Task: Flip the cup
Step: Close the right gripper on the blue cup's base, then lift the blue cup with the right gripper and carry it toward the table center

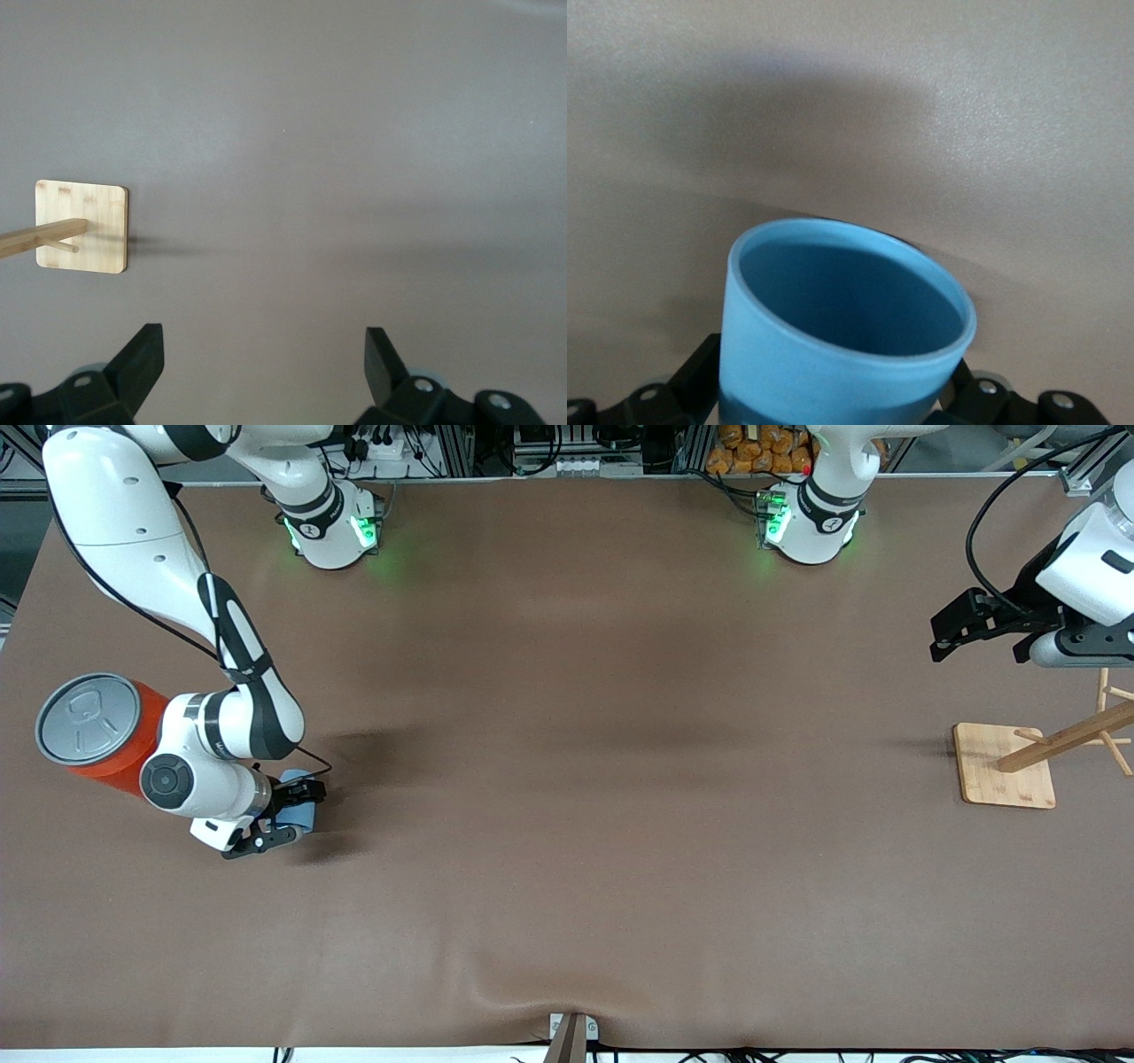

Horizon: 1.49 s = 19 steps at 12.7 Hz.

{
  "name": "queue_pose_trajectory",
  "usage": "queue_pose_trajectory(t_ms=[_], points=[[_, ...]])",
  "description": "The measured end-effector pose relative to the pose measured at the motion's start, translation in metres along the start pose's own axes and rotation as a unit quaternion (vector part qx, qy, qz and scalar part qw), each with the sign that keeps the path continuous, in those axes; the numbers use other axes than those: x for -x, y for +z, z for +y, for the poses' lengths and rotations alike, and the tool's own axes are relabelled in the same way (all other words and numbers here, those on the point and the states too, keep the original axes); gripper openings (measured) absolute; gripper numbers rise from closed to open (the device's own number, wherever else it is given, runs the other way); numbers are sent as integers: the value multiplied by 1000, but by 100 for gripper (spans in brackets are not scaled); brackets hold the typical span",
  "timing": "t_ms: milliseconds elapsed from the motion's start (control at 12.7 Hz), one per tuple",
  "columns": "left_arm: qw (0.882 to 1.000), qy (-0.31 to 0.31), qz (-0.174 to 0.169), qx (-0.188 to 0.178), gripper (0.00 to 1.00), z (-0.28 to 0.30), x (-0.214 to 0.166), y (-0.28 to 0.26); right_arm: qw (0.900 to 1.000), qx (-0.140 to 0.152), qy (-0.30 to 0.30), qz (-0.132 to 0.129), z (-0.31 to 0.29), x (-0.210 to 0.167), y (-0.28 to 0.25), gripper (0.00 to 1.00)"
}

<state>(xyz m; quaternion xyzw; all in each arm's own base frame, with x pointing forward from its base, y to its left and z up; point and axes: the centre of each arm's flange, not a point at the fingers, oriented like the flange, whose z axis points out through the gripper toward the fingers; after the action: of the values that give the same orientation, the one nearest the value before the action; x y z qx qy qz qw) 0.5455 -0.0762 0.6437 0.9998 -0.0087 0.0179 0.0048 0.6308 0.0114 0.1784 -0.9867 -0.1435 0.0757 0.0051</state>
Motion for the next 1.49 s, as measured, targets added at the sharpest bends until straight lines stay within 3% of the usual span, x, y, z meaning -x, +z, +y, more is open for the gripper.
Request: queue_pose_trajectory(t_ms=[236, 314, 393, 550, 629, 864, 1021, 1257, 1493], points=[[1000, 0, 1, 0, 100, 0, 0, 0, 1000, 0, -3, 0, -1, 0, 0, 100], [1000, 0, 1, 0, 100, 0, 0, 0, 1000, 0, -4, 0, -1, 0, 0, 93], [1000, 0, 1, 0, 100, 0, 0, 0, 1000, -1, -4, 0, -1, -1, 0, 93], [1000, 0, 1, 0, 100, 0, 0, 0, 1000, -1, -9, 3, -4, -3, -3, 81], [1000, 0, 2, 0, 100, 0, 0, 0, 1000, -1, -14, 6, -6, -5, -8, 80], [1000, 0, 2, 0, 100, 0, 0, 0, 1000, -11, -15, -9, -6, 1, -54, 80], [1000, 0, 2, 0, 100, 0, 0, 0, 1000, -11, -21, -2, -9, 8, -96, 80], [1000, 0, 1, 0, 100, 0, 0, 0, 994, -13, -107, 16, -42, 3, -123, 80], [1000, 1, 1, 0, 100, 2, 0, 1, 971, -17, -234, 38, -108, -14, -128, 80]])
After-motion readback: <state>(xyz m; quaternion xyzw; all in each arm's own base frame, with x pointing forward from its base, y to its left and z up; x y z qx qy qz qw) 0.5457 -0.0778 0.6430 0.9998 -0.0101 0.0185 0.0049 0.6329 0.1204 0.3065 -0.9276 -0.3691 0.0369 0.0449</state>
